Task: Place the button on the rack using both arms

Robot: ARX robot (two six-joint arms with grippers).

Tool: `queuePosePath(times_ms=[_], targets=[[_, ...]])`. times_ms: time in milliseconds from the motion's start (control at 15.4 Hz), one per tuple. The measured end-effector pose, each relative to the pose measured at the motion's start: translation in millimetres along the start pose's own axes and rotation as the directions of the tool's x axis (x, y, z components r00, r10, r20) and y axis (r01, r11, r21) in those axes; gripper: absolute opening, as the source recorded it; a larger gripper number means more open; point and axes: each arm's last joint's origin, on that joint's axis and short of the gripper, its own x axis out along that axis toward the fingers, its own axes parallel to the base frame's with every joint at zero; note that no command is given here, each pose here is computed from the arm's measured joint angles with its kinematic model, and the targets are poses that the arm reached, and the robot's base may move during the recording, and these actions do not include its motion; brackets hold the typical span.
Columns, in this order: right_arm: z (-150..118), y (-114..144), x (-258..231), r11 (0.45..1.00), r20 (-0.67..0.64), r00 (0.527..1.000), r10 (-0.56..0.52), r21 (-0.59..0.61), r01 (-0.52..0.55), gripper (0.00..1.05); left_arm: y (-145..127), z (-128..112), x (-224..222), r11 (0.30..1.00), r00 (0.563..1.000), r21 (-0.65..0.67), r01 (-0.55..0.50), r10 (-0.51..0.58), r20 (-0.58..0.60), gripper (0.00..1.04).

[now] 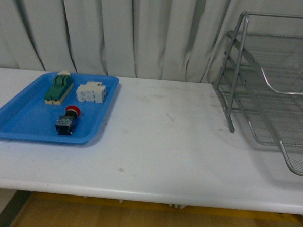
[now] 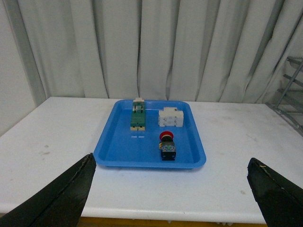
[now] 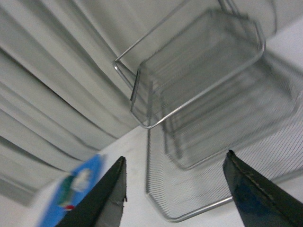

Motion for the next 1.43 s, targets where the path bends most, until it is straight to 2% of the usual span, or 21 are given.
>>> queuePosePath(times_ms=[65, 195, 325, 454, 1038, 1168, 1428], targets=[[-2, 9, -4, 0.982, 0.025, 1.000, -0.008, -0.186, 0.013, 0.54, 0, 0, 0, 1.000, 1.000, 0.000, 0.000, 0.000, 0.000, 0.98], [-17, 19, -13, 0.909, 0.008, 0.999, -0.033, -0.415, 0.034, 0.36, 0, 0, 0, 1.000, 1.000, 0.000, 0.000, 0.000, 0.000, 0.98], [-22, 29, -18, 0.856, 0.018, 0.999, -0.029, -0.515, 0.034, 0.19, 0, 0, 0, 1.000, 1.000, 0.000, 0.000, 0.000, 0.000, 0.98], [-24, 39, -23, 0.828, 0.036, 0.999, -0.016, -0.560, 0.034, 0.01, 0, 0, 0, 1.000, 1.000, 0.000, 0.000, 0.000, 0.000, 0.98], [-36, 65, -44, 0.809, 0.061, 0.998, -0.025, -0.585, 0.056, 0.02, 0, 0, 0, 1.000, 1.000, 0.000, 0.000, 0.000, 0.000, 0.98], [-41, 73, -47, 0.809, 0.042, 0.999, 0.017, -0.588, 0.011, 0.02, 0, 0, 0, 1.000, 1.000, 0.000, 0.000, 0.000, 0.000, 0.98], [-41, 72, -52, 0.808, 0.054, 0.999, -0.007, -0.588, 0.038, 0.02, 0, 0, 0, 1.000, 1.000, 0.000, 0.000, 0.000, 0.000, 0.98]])
